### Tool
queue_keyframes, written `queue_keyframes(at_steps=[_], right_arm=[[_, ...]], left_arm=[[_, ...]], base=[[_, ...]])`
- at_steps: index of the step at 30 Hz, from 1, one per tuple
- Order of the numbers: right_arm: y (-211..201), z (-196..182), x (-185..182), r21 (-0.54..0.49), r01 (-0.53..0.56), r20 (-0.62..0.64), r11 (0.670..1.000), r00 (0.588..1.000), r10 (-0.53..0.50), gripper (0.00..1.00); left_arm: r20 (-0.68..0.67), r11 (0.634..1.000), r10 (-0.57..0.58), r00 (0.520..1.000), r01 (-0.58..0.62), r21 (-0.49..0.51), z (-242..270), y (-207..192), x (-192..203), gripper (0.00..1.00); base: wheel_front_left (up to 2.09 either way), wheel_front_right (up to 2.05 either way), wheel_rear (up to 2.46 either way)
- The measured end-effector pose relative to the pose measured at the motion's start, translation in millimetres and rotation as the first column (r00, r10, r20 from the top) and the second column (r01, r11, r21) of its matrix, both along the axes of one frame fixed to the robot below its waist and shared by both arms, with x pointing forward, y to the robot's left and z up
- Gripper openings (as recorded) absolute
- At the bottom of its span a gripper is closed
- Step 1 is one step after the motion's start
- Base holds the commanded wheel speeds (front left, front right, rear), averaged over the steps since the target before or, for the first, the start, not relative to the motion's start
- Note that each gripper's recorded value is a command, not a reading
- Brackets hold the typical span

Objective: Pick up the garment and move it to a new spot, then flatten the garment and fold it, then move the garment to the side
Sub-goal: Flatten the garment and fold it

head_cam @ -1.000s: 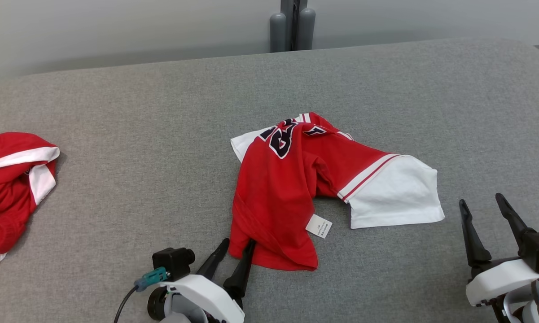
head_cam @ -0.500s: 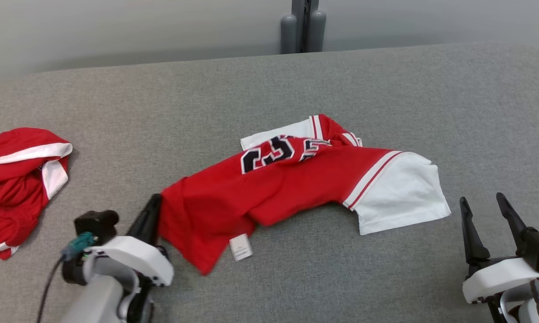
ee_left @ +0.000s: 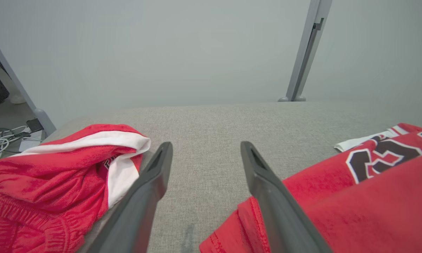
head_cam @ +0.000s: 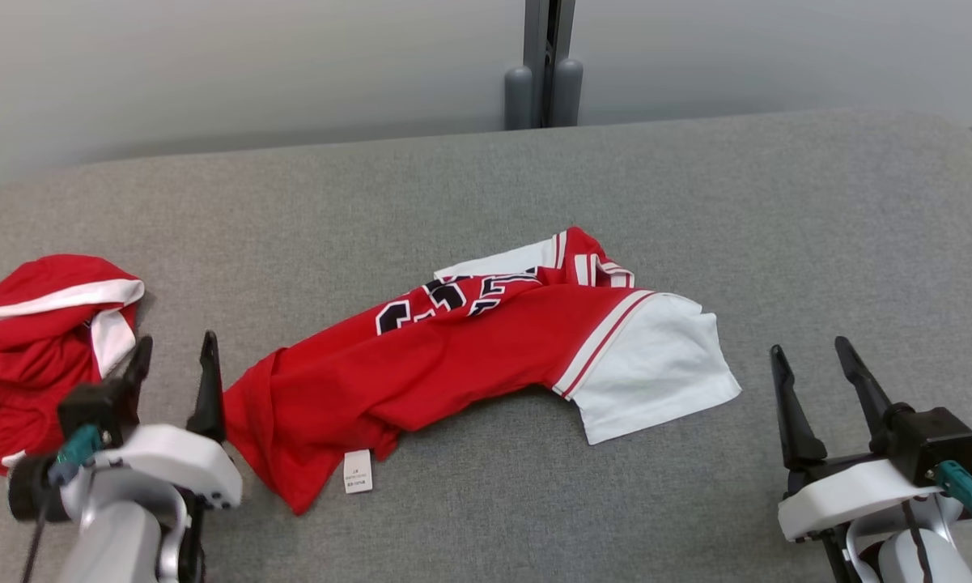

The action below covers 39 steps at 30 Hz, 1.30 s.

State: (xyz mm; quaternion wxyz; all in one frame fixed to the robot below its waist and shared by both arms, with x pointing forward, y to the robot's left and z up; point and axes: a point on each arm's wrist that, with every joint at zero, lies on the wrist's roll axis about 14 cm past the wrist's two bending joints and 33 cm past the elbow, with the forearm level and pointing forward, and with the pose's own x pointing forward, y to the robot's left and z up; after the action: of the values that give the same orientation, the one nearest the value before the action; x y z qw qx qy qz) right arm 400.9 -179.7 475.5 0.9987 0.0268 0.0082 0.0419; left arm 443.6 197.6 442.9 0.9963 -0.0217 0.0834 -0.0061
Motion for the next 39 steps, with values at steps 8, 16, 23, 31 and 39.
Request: queue_keyframes(at_steps=[8,16,23,31,39], right_arm=[[11.2,12.2,-16.9,0.024,-0.014,0.033,1.0,0.999,0.013,1.0],[20.8,2.5,-32.9,0.034,-0.036,0.003,0.999,0.999,0.036,1.0],[27.8,-8.3,-33.0,0.04,-0.054,-0.031,0.998,0.998,0.056,1.0],[31.3,-17.0,-26.0,0.036,-0.065,-0.058,0.997,0.996,0.067,1.0],[24.0,-31.3,-20.3,0.035,-0.042,-0.101,0.998,0.994,0.046,1.0]], left_arm=[[0.062,0.99,0.113,0.992,-0.107,-0.093,10.2,-7.7,-58.7,1.0],[-0.002,0.991,0.091,0.996,-0.091,-0.094,-12.7,-14.5,-110.1,1.0],[-0.054,0.991,0.016,0.998,-0.023,-0.13,-28.2,-37.0,-115.7,1.0],[-0.182,0.978,-0.033,0.983,-0.006,-0.207,-63.2,-57.9,-116.6,1.0],[-0.228,0.968,-0.067,0.971,0.008,-0.251,-76.2,-71.3,-105.1,1.0]], base=[[0.0,0.0,0.0],[0.0,0.0,0.0],[0.0,0.0,0.0],[0.0,0.0,0.0],[0.0,0.0,0.0]])
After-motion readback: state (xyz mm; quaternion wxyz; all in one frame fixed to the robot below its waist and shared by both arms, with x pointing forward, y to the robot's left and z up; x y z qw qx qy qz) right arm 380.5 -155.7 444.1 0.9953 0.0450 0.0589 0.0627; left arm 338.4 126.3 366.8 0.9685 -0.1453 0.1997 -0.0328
